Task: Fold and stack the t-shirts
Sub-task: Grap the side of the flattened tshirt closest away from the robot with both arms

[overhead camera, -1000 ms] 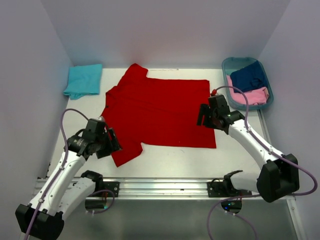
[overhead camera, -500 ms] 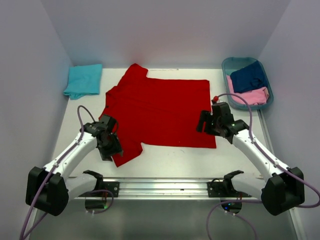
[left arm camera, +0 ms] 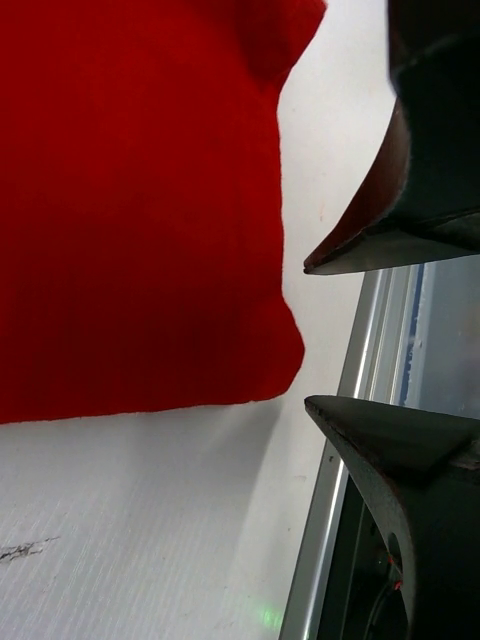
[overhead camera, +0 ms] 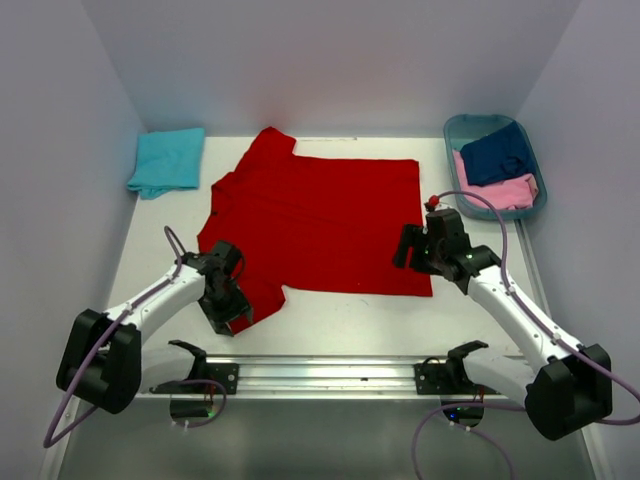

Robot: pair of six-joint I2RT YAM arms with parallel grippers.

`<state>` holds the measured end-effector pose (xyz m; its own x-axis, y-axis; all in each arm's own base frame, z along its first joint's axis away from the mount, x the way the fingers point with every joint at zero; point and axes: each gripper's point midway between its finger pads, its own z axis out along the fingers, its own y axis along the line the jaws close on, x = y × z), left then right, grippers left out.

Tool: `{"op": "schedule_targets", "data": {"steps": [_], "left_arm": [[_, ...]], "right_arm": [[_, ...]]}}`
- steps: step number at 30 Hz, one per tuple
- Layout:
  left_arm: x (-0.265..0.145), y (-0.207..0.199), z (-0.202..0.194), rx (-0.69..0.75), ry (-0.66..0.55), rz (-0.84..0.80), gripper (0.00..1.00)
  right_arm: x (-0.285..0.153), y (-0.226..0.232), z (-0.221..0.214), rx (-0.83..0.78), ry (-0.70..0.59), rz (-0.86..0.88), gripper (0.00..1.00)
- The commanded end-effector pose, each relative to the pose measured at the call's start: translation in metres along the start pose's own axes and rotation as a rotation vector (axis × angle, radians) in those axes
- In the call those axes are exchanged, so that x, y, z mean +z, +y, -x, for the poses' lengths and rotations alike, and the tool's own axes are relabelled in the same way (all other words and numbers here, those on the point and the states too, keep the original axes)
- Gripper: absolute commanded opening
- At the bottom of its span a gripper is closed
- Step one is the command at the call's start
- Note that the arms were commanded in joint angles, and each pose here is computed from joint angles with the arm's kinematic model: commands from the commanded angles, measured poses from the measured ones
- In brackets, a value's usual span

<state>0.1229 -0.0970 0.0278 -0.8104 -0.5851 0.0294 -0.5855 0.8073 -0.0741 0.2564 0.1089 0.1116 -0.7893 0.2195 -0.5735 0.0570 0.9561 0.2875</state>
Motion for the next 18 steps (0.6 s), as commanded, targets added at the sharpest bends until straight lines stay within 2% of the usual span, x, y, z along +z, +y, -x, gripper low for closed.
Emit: {"op": "schedule_targets", "data": {"steps": [1, 18], "left_arm": [[0.009, -0.005, 0.0, -0.048, 0.002, -0.008, 0.55], [0.009, 0.004, 0.017, -0.056, -0.077, 0.07, 0.49]], "right_arm": [[-0.006, 0.007, 0.007, -0.006, -0.039, 0.038, 0.74], [-0.003, 0.001, 0.003, -0.005, -0.032, 0.01, 0.74]]}}
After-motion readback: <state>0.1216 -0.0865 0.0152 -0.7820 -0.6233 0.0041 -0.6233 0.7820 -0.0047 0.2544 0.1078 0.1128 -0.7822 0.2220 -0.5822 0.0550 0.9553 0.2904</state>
